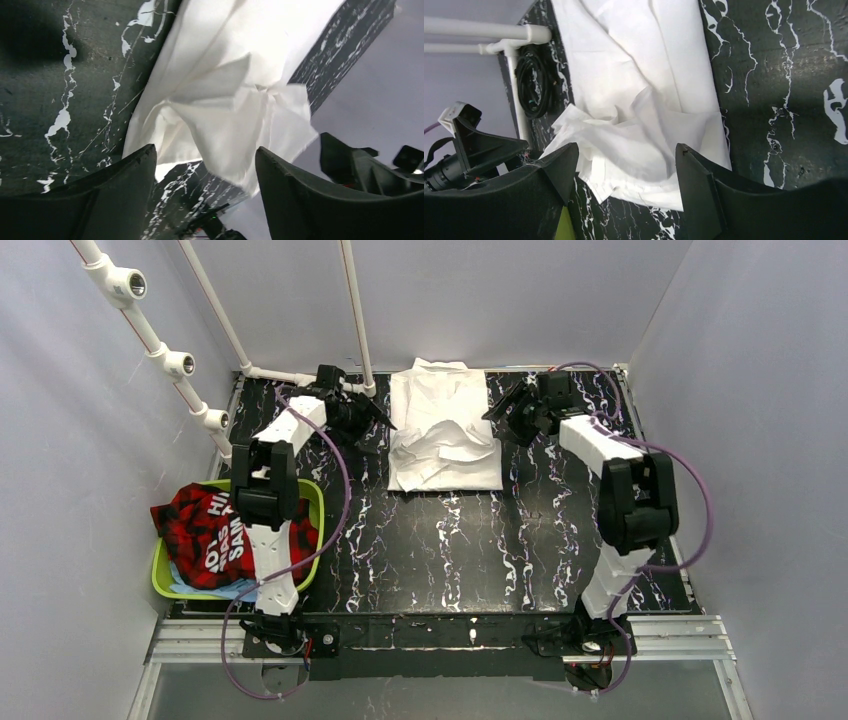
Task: Set up the pet bed
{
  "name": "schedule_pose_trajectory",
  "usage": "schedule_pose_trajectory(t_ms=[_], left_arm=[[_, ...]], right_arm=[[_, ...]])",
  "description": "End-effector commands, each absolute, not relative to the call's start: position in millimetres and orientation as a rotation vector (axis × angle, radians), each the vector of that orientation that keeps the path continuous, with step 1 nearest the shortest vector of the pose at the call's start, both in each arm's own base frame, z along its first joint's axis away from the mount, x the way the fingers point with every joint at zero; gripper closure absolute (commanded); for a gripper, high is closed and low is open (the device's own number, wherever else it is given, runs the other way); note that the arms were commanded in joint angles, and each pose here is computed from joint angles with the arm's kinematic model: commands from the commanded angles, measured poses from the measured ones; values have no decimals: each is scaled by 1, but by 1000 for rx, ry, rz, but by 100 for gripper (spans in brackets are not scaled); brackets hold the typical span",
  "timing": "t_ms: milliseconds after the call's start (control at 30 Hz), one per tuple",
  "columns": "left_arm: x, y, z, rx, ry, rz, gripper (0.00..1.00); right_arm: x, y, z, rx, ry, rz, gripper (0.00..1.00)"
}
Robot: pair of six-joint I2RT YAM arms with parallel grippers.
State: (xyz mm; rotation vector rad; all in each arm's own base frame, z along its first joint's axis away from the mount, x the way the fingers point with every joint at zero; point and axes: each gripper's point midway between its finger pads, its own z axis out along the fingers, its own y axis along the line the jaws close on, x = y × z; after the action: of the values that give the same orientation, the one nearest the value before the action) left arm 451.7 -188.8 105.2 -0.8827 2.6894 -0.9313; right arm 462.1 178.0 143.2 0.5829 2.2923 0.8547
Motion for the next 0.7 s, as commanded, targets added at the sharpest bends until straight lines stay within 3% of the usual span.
schedule_pose_trajectory(t_ms=[0,67,200,500,567,667], left_arm=[[425,-177,137,-669,2676,-839,35],[409,-178,130,-587,2707,-784,46],[376,-191,112,-377,2778,-682,57],[363,-197,72,-240,2861,-505,87],[371,-204,66,-228,2872,-520,90],[387,-224,72,-211,2859,-646,86]], right_arm=[[455,164,178,430,2163,767,22],[444,161,173,368,2177,710,29],[418,176,158,184,2235,632,42],[405,217,111,17,2303,589,53],[416,225,104,-12,2301,586,55],[449,234,111,-22,2220,579,55]])
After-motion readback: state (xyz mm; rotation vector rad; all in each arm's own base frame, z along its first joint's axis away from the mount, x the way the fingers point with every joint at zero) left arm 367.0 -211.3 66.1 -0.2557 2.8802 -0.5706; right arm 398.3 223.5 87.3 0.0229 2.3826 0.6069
